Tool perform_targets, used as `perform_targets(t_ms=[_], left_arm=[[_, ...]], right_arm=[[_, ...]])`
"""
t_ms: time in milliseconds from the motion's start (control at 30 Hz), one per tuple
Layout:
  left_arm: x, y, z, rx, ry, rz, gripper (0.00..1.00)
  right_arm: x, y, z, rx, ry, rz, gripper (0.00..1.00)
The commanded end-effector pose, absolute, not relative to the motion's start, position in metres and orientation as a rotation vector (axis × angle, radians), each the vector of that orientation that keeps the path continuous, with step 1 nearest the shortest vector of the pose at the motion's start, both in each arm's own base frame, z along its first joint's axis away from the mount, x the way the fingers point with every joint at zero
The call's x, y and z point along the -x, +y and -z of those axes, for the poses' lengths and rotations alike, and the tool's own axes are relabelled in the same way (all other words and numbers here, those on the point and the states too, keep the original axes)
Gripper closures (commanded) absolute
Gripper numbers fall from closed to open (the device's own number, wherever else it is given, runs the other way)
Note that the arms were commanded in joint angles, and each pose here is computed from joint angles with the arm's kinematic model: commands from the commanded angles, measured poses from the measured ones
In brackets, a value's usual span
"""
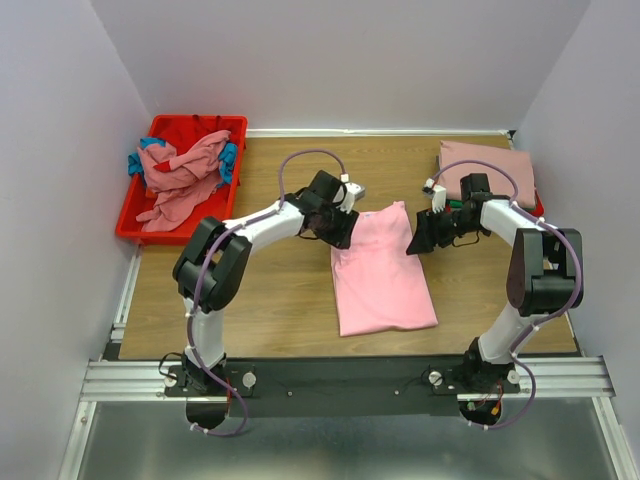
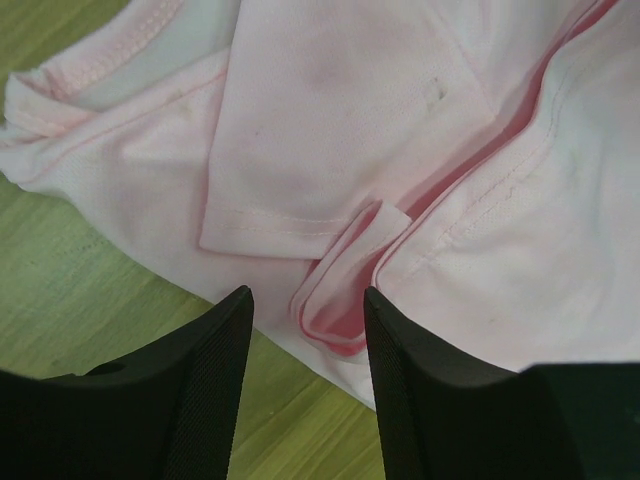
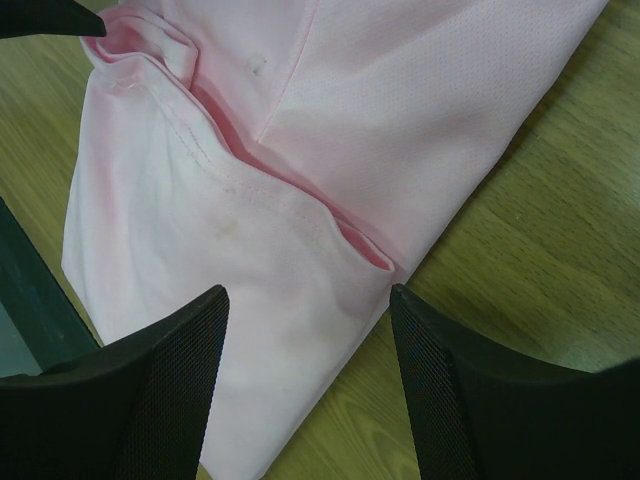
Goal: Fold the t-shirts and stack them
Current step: Fold the tshirt
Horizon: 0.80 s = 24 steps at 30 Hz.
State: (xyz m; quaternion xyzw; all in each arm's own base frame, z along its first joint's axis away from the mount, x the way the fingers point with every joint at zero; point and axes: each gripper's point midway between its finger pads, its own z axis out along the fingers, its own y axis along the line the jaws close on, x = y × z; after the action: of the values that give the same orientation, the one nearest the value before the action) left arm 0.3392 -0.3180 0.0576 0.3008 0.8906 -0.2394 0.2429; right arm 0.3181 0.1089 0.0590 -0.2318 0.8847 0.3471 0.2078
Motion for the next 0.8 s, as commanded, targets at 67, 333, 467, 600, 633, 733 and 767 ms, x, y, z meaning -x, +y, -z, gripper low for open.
perform_targets(t_ms=[67,333,467,600,633,733,767], left_arm=[[-0.338,-0.324,-0.064,-0.993,2.386,0.669,0.4],[-0.324,-0.328,-0.048,-1.219,2.352,0.718,0.15],[-0.321,-0.332,-0.039,-1.245,2.366,0.715,0.18],[-0.319,-0.332,-0.03,-1.252,2.397,0.702,0.23],[-0.319,-0.331,-0.029,-1.252,2.4,0.697,0.24],[-0.318,-0.331,-0.031,-1.245,2.403,0.701,0.29],[-0.317,-0.331,-0.031,-1.247,2.403,0.702,0.31]], right_arm=[[-0.314,0.11,-0.057,0.637,2.467,-1.008,0.28],[-0.314,0.11,-0.058,0.641,2.464,-1.006,0.28],[-0.314,0.11,-0.057,0.641,2.466,-1.006,0.28],[-0.314,0.11,-0.058,0.642,2.465,-1.006,0.28],[-0.314,0.11,-0.058,0.643,2.462,-1.007,0.28],[-0.314,0.11,-0.058,0.642,2.465,-1.006,0.28],[-0.314,0.11,-0.058,0.643,2.462,-1.007,0.28]])
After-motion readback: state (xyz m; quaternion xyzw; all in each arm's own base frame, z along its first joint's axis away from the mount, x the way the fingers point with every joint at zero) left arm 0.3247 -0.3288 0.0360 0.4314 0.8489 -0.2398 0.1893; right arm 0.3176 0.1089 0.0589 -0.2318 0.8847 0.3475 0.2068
